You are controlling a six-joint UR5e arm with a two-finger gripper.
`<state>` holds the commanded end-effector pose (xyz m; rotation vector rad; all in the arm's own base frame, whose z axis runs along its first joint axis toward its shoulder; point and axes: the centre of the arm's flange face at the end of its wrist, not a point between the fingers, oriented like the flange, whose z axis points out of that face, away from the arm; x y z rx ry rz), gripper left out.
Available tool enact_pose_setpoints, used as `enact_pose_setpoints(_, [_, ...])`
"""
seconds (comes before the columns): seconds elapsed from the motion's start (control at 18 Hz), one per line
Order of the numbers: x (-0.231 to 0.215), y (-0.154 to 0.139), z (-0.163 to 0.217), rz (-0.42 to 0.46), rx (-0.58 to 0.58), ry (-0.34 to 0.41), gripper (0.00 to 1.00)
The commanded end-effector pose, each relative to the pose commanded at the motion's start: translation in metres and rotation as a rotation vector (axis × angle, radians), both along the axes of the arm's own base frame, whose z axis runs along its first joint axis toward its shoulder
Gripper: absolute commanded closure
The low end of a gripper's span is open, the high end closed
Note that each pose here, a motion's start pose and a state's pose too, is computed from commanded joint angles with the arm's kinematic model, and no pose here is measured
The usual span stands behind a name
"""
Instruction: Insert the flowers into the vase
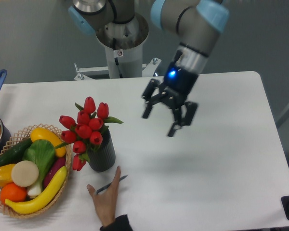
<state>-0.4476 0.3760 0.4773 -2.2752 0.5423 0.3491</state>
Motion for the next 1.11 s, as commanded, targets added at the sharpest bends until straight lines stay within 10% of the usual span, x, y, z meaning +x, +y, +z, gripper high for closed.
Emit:
enact_pose_setpoints(0.33, [-0.028,-0.014,0.041,0.055,-0.158,0.148,0.00])
enact_pose_setpoints(0.61, [-0.047,-0.049,0.046,-0.138,-0.354,0.222,0.00])
enact_pose_setpoints(1.11, [-0.053,-0.068,0.030,-0.218,-0.383,0.208,0.00])
